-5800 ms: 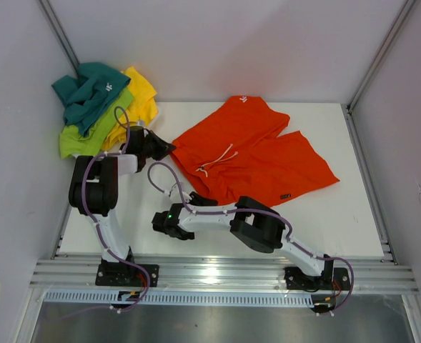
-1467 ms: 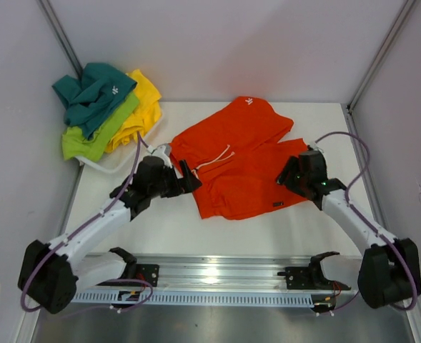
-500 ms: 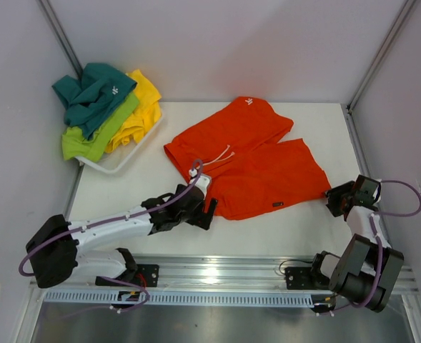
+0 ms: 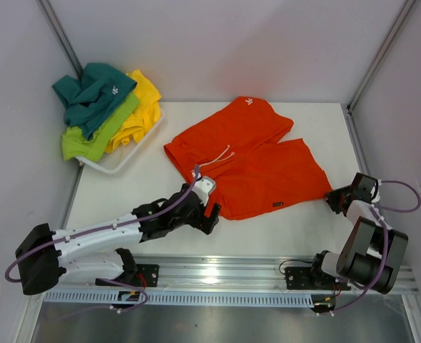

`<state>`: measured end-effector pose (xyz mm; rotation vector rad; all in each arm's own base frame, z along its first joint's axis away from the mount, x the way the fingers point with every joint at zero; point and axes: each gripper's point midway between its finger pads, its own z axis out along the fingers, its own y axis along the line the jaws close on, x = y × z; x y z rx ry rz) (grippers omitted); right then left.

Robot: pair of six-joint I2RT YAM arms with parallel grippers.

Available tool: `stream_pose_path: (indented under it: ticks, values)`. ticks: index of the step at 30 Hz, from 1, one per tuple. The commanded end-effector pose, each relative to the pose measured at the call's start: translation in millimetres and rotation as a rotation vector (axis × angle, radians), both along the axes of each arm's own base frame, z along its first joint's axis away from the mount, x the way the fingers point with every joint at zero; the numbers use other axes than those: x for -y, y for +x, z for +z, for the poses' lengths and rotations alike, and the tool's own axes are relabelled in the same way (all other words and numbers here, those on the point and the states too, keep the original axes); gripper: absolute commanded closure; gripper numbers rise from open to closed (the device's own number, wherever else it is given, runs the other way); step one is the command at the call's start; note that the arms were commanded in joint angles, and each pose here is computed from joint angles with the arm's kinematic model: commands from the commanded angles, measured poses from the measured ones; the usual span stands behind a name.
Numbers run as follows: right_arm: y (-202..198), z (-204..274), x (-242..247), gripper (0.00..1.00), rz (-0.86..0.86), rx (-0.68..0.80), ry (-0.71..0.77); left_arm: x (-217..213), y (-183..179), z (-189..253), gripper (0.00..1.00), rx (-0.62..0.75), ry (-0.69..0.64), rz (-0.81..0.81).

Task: Fold and stack the shorts
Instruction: Fold the shorts

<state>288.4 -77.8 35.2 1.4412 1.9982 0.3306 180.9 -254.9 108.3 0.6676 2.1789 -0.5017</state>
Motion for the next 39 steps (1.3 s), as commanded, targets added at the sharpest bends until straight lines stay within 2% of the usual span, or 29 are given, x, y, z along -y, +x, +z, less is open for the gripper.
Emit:
stream_pose_path:
  ticks: [1, 3, 4, 6, 11, 18, 24, 26, 29, 35, 39]
  values:
    - [22.6, 8.2, 11.2, 0.74, -0.036, 0.038, -0.017, 4.4, 0.3, -2.5, 0.01, 0.059, 0.038, -0.037]
    - [24.3, -0.4, 10.1, 0.85, -0.038, 0.015, -0.001, 3.4, -1.2, -5.1, 0.01, 0.109, 0.097, -0.04]
    - [27.8, 1.0, 9.2, 0.93, -0.027, 0.022, 0.003, 3.2, -2.3, -6.8, 0.01, 0.125, 0.116, -0.049]
    - [27.5, -4.3, 10.6, 1.0, -0.027, -0.008, 0.005, 4.4, -3.2, -10.9, 0.01, 0.133, 0.145, -0.055]
    - [30.5, 9.2, 33.6, 1.0, -0.064, -0.044, -0.07, 8.4, 1.1, -21.9, 0.01, 0.141, 0.275, -0.059]
    - [32.4, 14.7, 40.5, 1.0, -0.061, -0.05, -0.092, 19.4, -0.4, -57.0, 0.03, 0.193, 0.542, -0.107]
    - [35.0, 10.1, 34.8, 1.0, -0.033, -0.043, -0.074, 39.0, 0.4, -50.5, 0.05, 0.254, 0.537, -0.138]
    - [36.2, 10.3, 34.2, 1.0, -0.031, -0.039, -0.072, 43.7, 3.7, -49.1, 0.12, 0.267, 0.55, -0.141]
    - [37.5, 10.8, 31.6, 1.0, -0.022, -0.032, -0.069, 42.6, 10.4, -52.8, 0.15, 0.276, 0.618, -0.119]
    - [38.7, 9.9, 28.0, 1.0, -0.013, -0.029, -0.065, 50.0, 14.4, -60.2, 0.19, 0.277, 0.641, -0.13]
    - [36.8, 11.8, 30.0, 1.0, -0.023, -0.03, -0.075, 44.7, 18.5, -74.2, 0.22, 0.225, 0.684, -0.116]
